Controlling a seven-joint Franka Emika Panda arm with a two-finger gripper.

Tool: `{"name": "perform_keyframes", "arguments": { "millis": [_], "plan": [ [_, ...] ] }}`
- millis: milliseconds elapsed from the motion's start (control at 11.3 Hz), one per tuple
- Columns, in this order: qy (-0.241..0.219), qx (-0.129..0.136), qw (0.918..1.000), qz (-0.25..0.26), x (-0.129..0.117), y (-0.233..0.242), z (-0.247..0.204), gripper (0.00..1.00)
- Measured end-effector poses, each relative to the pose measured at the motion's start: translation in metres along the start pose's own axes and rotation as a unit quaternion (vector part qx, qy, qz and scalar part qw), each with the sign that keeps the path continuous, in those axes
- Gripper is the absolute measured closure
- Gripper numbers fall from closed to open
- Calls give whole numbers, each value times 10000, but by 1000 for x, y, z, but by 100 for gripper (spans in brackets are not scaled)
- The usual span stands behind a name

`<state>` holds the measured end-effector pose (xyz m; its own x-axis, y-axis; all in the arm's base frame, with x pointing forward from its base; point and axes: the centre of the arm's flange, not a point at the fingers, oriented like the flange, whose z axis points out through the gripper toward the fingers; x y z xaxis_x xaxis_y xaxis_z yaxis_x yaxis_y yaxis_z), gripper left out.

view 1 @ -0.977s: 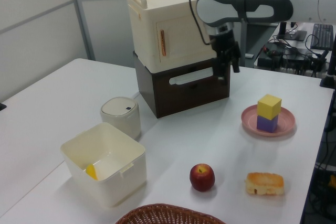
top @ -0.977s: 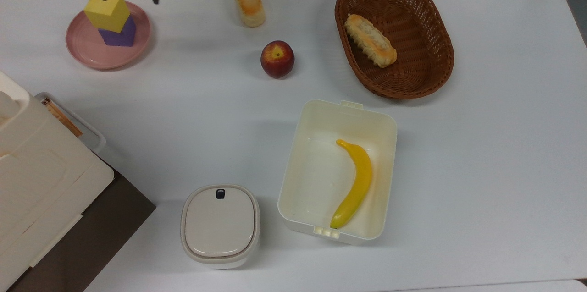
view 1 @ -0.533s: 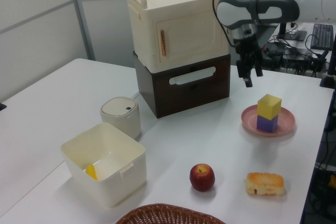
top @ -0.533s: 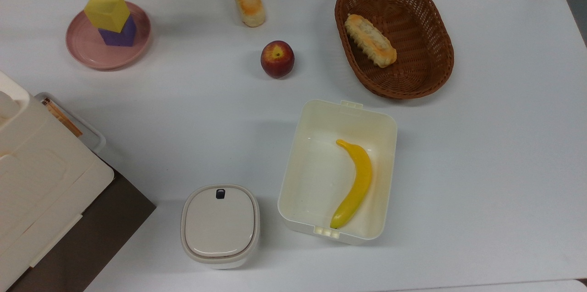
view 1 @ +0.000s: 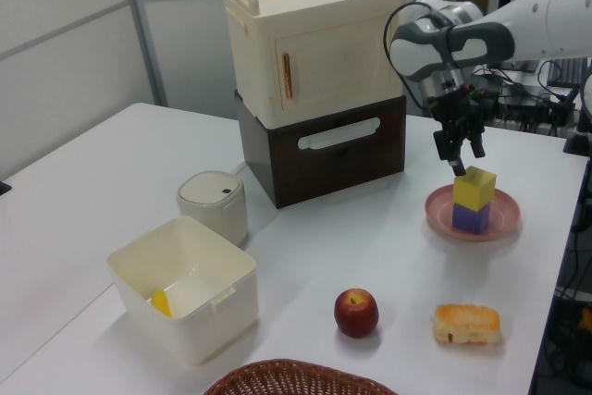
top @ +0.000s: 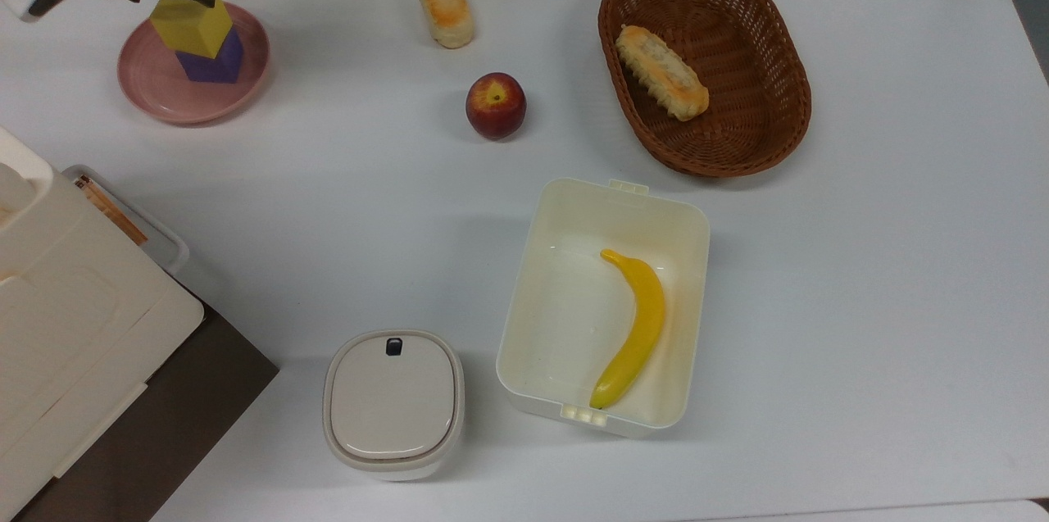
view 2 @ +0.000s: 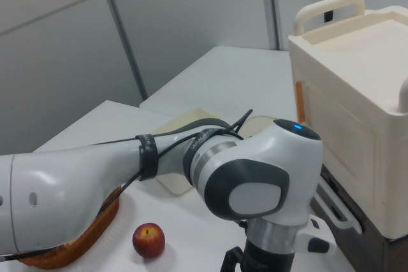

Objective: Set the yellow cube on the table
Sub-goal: 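Lower the gripper and close it on the yellow cube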

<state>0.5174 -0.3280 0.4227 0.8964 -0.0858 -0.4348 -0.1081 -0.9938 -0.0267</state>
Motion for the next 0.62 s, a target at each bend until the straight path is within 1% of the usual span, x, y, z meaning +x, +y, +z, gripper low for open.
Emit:
{"name": "perform_keyframes", "arguments": {
  "millis": [622],
  "plan": [
    [-170, 31, 9998, -22, 11, 2, 17, 0]
  ]
}}
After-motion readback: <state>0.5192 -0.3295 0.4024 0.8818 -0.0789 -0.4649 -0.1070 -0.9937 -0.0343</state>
